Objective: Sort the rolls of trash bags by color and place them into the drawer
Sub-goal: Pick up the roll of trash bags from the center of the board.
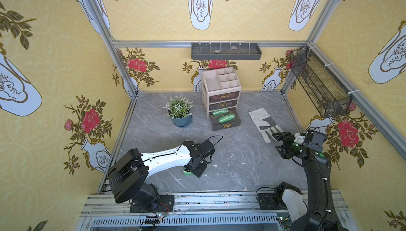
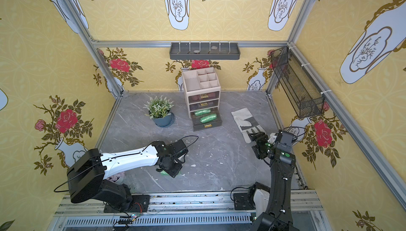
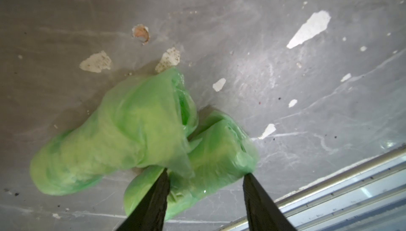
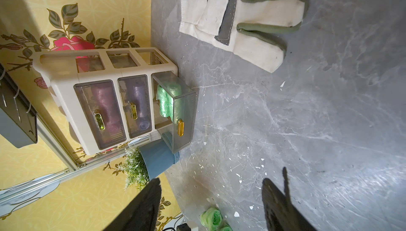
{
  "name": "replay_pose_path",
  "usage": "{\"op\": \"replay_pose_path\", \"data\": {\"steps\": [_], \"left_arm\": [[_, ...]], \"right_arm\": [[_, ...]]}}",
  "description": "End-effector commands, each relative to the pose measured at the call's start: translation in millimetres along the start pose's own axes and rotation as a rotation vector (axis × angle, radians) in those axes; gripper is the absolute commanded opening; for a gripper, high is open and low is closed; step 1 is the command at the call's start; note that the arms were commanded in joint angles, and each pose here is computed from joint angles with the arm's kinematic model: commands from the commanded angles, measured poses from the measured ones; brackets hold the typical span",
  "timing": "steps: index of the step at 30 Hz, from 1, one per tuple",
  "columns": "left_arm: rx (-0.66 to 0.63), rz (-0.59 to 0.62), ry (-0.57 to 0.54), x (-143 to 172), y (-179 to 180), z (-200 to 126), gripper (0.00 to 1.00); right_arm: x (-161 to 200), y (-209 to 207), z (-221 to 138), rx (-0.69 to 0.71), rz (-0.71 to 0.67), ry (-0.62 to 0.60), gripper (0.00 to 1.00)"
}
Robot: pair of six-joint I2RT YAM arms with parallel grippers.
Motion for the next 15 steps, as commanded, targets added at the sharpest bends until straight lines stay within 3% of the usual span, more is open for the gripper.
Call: {"op": "replay_pose_path", "data": {"steps": [1,15], "left_arm": [[0.039,-0.010,0.047,5,-3,6,0.53],[0.104,-0.015,0.064,2,-10,22,0.39]], "right_arm": [[-3,4,2,-0.010,-0.016,-0.029,0.73],[0,5,3,-0.004,-0.024,-0.026,0.73]]}}
Point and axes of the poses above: each gripper's point midway between its finger pads, its own z axis out along the fingers, its own y axis along the line the jaws close on, x = y × z, the point moved 10 cm from there along -z, back along the fingers, and after that the axes turned 5 degrees about z, right-handed, at the moved point
